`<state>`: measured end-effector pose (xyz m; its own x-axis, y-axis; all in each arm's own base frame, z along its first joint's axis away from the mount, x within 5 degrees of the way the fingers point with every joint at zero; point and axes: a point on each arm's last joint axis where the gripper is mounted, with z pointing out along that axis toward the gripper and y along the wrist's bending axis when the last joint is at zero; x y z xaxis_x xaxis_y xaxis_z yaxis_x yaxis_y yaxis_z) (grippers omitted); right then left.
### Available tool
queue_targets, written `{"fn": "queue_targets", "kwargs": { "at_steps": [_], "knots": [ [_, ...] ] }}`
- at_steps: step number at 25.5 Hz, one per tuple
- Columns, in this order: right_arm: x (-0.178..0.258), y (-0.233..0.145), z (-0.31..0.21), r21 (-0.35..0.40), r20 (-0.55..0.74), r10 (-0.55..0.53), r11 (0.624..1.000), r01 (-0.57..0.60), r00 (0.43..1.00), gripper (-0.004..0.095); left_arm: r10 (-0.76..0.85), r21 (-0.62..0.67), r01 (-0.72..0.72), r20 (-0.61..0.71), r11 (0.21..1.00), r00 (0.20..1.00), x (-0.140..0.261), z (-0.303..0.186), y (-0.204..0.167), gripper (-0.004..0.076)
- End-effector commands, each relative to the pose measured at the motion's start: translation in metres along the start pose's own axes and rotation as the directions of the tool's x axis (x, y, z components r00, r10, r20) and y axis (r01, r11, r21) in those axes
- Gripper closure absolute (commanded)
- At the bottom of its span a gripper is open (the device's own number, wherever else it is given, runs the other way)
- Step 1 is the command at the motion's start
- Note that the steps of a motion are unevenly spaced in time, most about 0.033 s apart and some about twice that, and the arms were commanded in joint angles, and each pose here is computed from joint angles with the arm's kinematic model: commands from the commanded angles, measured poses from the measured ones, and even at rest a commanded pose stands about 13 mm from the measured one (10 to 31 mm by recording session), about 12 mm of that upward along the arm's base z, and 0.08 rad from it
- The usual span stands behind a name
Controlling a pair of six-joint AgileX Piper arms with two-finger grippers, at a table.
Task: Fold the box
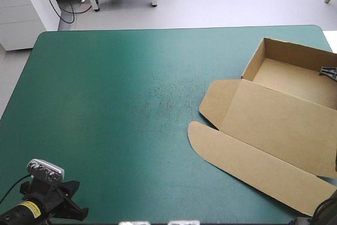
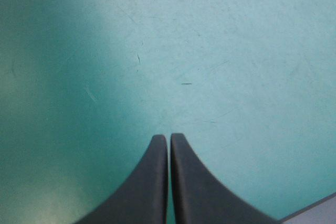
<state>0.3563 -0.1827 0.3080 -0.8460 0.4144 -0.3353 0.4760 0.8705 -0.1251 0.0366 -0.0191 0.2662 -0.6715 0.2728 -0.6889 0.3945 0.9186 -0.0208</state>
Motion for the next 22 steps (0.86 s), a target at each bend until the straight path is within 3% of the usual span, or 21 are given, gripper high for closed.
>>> {"fn": "queue_targets", "kwargs": {
  "at_steps": [1, 10, 16, 19, 21, 22],
  "knots": [
    [-0.003, -0.025, -0.028, 0.041, 0.097, 0.032, 0.999, -0.036, 0.995, 0.0913, -0.006, 0.011, 0.005, 0.063, 1.0, 0.998, -0.01, -0.004, -0.001, 0.0731],
    [-0.003, -0.027, -0.031, 0.043, 0.101, -0.005, 0.999, 0.001, 0.995, 0.0525, -0.006, 0.011, 0.005, 0.063, 1.0, 0.998, -0.01, -0.004, -0.001, 0.0731],
    [0.002, -0.03, -0.055, 0.053, 0.154, -0.047, 0.998, 0.04, 0.987, 0.051, -0.006, 0.011, 0.005, 0.063, 1.0, 0.998, -0.01, -0.004, -0.001, 0.0731],
    [0.01, -0.029, -0.084, 0.03, 0.221, -0.088, 0.996, 0.084, 0.971, 0.056, -0.006, 0.011, 0.005, 0.063, 1.0, 0.998, -0.01, -0.004, -0.001, 0.0731],
    [0.018, -0.027, -0.11, -0.027, 0.284, -0.043, 0.998, 0.052, 0.958, 0.0756, -0.006, 0.011, 0.005, 0.063, 1.0, 0.998, -0.01, -0.004, -0.001, 0.0731],
    [0.026, -0.022, -0.132, -0.098, 0.337, -0.023, 0.993, 0.059, 0.941, 0.0929, -0.006, 0.011, 0.005, 0.063, 1.0, 0.998, -0.01, -0.004, -0.001, 0.0731]
  ]
}}
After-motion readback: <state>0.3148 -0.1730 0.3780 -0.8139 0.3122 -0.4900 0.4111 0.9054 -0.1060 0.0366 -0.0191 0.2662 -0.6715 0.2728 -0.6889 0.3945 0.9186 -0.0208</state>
